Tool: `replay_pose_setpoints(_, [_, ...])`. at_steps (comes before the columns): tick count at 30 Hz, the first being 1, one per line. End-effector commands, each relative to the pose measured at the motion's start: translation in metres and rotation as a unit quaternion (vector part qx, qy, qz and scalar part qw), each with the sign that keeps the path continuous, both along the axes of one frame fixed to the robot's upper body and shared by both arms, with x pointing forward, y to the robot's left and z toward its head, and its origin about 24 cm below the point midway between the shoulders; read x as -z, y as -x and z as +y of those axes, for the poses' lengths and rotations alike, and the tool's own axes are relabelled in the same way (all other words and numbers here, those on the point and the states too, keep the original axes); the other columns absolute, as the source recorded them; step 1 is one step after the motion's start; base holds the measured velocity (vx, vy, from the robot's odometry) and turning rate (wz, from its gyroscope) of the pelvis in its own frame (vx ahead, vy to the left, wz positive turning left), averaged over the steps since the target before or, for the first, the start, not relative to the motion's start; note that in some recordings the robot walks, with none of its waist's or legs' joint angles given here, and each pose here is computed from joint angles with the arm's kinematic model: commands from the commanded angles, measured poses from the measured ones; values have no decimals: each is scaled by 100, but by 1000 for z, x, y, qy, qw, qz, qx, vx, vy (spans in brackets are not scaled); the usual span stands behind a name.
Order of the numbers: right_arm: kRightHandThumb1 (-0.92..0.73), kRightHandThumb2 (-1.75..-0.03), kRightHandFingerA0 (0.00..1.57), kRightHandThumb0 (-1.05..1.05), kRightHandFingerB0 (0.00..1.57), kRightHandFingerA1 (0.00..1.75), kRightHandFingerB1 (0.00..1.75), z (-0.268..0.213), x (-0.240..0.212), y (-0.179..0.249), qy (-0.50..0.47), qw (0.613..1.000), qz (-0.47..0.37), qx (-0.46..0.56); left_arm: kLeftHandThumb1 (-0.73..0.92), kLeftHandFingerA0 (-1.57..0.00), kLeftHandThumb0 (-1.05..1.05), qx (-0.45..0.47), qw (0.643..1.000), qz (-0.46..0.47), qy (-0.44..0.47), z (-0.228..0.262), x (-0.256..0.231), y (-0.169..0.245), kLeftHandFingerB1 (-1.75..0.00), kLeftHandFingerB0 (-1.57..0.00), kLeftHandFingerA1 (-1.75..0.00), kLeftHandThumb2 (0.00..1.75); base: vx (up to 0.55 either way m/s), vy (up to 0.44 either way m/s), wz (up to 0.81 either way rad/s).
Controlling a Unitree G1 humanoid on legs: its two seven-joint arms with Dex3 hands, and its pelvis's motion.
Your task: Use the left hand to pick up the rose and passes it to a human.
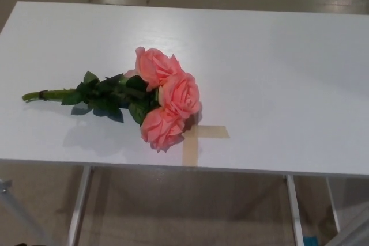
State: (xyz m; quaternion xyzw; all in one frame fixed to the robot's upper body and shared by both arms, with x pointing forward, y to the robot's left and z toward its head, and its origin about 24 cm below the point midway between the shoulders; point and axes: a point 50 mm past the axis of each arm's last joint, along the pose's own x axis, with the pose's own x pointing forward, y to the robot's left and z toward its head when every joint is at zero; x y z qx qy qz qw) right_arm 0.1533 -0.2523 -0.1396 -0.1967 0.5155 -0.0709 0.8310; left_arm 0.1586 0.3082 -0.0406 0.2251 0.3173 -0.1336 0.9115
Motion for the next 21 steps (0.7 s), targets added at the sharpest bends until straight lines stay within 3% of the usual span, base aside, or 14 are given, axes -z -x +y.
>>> replay_pose_setpoints(1, [-57,-81,55,-47,40,52,46,-1,0,-1,4,1000,4,-9,24,-11,-26,284,945,-81,139,-46,-114,22,-49,-10,-52,84,0,0,0])
replay_pose_setpoints(5, [-57,-81,55,-47,41,52,47,-1,-1,-3,3,1000,1,-11,23,-12,-28,308,933,-113,150,-52,-140,24,-49,-11,-52,84,0,0,0])
replay_pose_setpoints(6, [-57,-81,55,-46,43,52,48,-1,-2,-4,3,1000,-1,-10,45,-25,-58,316,928,-127,154,-55,-150,25,-31,-29,-34,55,0,0,0])
replay_pose_setpoints(10, [-57,-81,56,-45,45,52,49,0,-3,-7,3,1000,-2,-14,47,-28,-64,341,906,-185,168,-61,-178,27,-30,-27,-35,55,0,0,0])
replay_pose_setpoints(11, [-57,-81,56,-45,46,52,49,-1,-3,-7,4,1000,-1,-14,19,-12,-31,345,900,-200,174,-63,-184,26,-50,-9,-52,83,0,0,0])
replay_pose_setpoints(13, [-57,-81,56,-45,46,52,49,-1,-3,-8,4,1000,-1,-14,19,-12,-31,347,899,-204,176,-64,-187,27,-50,-9,-52,83,0,0,0])
replay_pose_setpoints(14, [-57,-81,56,-45,46,52,49,-1,-3,-8,4,1000,-1,-16,40,-23,-74,347,893,-221,180,-65,-194,26,-36,-17,-43,72,0,0,0])
replay_pose_setpoints(21, [-57,-81,56,-45,45,52,48,-1,-4,-10,3,1000,-1,-18,42,-24,-77,347,867,-300,195,-73,-224,25,-36,-15,-44,76,0,0,0])
